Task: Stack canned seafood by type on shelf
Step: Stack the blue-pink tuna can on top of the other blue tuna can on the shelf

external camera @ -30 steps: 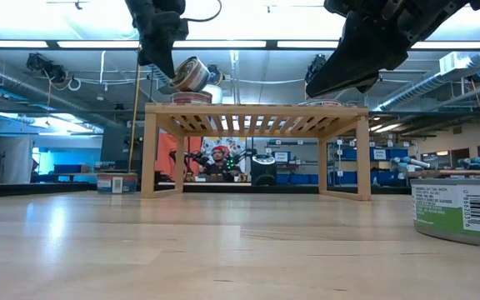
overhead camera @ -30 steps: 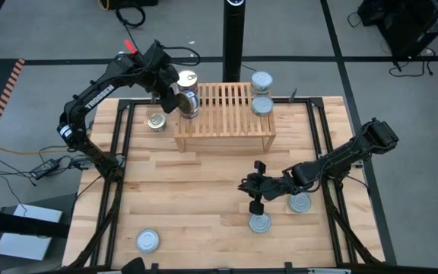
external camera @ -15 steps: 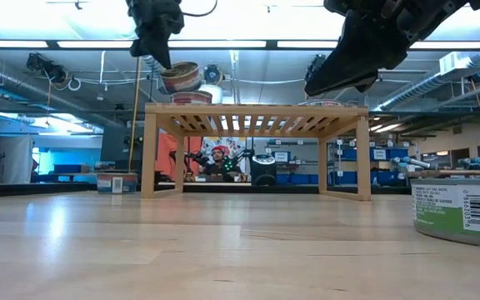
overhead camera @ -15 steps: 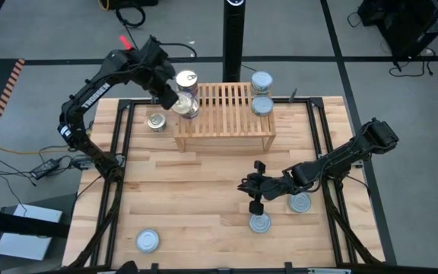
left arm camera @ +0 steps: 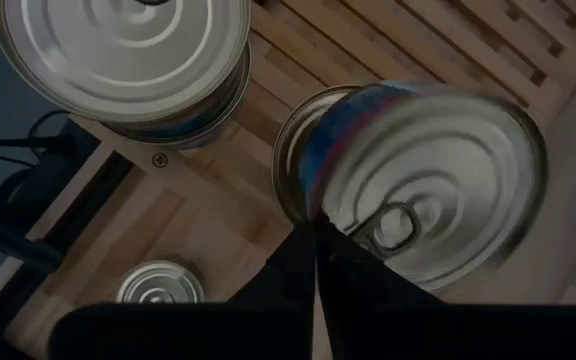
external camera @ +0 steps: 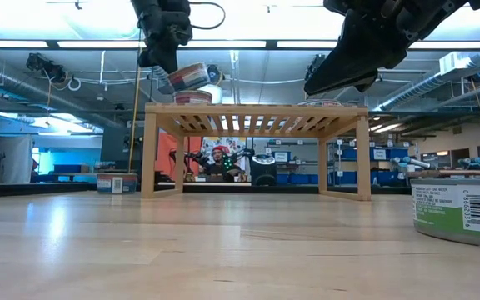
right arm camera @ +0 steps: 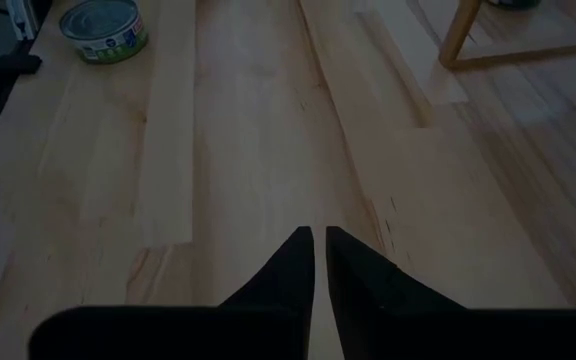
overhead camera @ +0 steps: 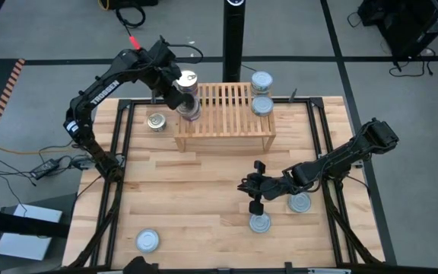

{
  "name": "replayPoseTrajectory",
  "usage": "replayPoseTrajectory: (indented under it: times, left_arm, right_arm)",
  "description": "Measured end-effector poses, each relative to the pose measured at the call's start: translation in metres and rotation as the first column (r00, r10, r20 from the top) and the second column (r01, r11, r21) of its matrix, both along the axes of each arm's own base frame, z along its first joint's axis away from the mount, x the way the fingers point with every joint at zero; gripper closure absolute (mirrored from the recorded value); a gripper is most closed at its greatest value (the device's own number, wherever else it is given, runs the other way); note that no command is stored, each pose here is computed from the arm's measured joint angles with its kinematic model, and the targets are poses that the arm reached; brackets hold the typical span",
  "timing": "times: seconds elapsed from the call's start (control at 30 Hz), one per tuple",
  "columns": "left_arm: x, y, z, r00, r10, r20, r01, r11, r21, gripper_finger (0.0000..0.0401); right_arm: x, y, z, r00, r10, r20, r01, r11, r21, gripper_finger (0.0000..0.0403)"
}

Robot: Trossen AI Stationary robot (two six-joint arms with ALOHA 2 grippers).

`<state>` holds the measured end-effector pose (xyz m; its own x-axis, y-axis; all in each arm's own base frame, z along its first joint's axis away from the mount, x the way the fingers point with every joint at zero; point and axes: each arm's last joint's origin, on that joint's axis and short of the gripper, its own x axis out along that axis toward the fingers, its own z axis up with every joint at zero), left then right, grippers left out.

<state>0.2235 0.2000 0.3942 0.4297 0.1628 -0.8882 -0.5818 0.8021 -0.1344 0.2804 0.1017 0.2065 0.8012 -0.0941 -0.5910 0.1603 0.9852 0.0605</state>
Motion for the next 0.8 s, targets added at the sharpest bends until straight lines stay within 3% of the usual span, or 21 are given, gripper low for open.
replayPoseTrajectory:
  times: [0.33, 0.47, 0.53, 0.63, 0.8]
  left_arm:
    - [0.0, 0.0, 0.001, 1.0, -0.014, -0.017, 0.015, 0.999, 0.036, 0.0323]
    - [-0.002, -0.003, 0.013, 0.998, 0.003, -0.067, 0.008, 0.987, 0.158, 0.0305]
    - [-0.004, -0.01, 0.025, 0.997, 0.009, -0.071, 0.011, 0.962, 0.274, 0.0308]
    - [-0.004, -0.03, 0.05, 0.999, -0.043, 0.027, 0.027, 0.897, 0.441, 0.033]
    - [-0.016, -0.073, 0.073, 0.961, -0.203, 0.186, 0.062, 0.818, 0.571, 0.0386]
  right_arm:
    - [0.0, 0.0, 0.0, 1.0, 0.0, 0.0, 0.0, 1.0, 0.0, 0.036]
    - [0.0, 0.0, 0.0, 1.0, 0.0, -0.001, 0.0, 1.0, 0.0, 0.036]
    - [0.0, 0.0, 0.0, 1.0, 0.0, -0.002, 0.0, 1.0, -0.001, 0.036]
    - [-0.001, 0.0, -0.001, 1.0, -0.003, -0.01, 0.003, 1.0, -0.006, 0.036]
    - [-0.001, -0.001, -0.001, 1.0, -0.025, -0.006, 0.025, 0.999, -0.029, 0.0363]
